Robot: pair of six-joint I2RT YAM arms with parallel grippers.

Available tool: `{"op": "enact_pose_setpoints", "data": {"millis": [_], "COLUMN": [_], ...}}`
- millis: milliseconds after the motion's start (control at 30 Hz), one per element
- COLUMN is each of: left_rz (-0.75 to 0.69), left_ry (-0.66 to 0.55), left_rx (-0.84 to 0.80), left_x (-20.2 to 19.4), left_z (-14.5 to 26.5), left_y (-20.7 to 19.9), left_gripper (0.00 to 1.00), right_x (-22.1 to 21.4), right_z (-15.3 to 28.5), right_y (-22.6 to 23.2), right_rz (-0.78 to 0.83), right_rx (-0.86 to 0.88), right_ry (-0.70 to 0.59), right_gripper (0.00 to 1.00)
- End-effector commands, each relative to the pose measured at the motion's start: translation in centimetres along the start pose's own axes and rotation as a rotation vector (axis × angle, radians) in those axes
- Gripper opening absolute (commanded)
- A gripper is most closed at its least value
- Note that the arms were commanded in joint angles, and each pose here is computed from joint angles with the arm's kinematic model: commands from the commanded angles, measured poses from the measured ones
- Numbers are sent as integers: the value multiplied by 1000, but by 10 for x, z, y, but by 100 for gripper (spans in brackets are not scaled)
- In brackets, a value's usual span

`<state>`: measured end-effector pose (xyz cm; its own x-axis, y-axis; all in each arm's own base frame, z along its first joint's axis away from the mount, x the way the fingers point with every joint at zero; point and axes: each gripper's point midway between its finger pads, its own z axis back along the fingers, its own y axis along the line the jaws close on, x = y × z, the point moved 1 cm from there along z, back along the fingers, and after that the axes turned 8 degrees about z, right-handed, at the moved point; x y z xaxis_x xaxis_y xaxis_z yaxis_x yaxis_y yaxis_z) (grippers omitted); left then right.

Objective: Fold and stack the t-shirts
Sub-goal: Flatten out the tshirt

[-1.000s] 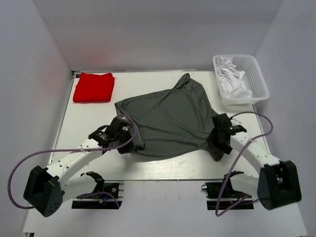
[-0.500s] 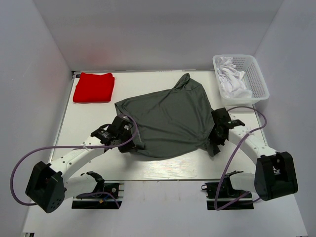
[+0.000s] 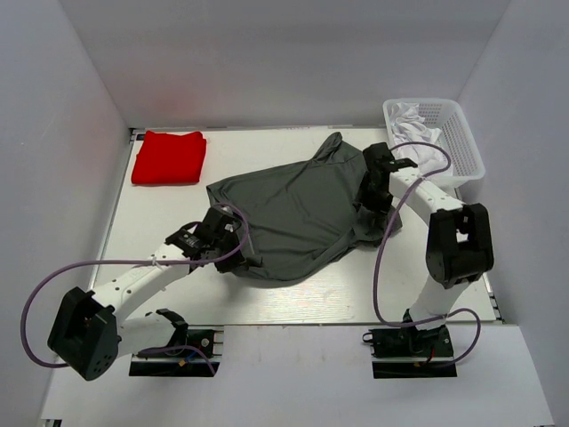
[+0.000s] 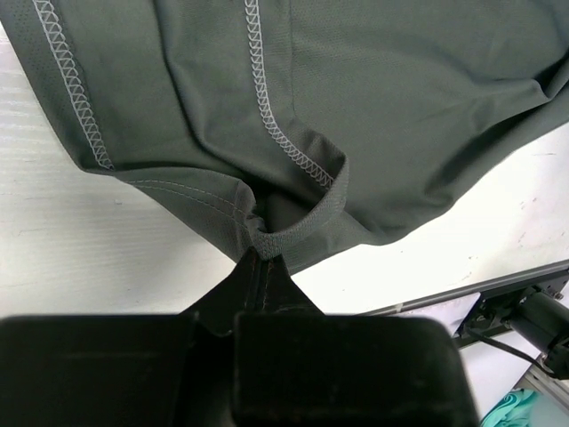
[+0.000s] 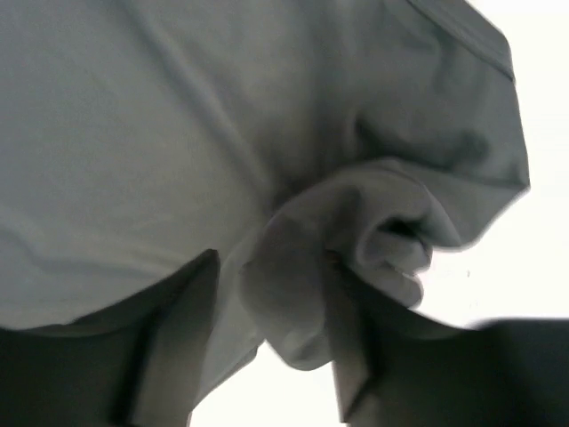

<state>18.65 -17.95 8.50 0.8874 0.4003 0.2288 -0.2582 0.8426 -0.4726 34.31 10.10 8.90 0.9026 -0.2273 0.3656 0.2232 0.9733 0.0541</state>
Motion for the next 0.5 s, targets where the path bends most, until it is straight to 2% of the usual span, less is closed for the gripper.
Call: {"op": "enact_pose_setpoints", "data": {"millis": [0,33,67,133,167,300,467], "left_rz": [1,1,1,0,-1,-8,-7], "left_ry": [-37,-37,-37,-48,-41,-16,-9], "left_rx": [-23,-23,-23,-40,-45,-27,-17], "left_x": [12,12,12,14,13,10,9], "left_z": [5,5,5,5,5,-1,-3], "left_y": [-12,-12,-12,-16,-17,-14,-12], "left_gripper": [0,0,0,0,0,0,0], "right_x": [23,22,22,12,12,-19,-43], "right_z": [8,12,15,23,31,29,13], "right_y": [8,3,0,-14,-19,-46,-64], "right_rz": [67,99,105,125,118,76,14], "right_rx": [37,38,28,6,1,-22,-8], "right_ry": [-55,-69,-82,-107,-135,-104,-35], "right_gripper": [57,63,81,87,87,88,82]}}
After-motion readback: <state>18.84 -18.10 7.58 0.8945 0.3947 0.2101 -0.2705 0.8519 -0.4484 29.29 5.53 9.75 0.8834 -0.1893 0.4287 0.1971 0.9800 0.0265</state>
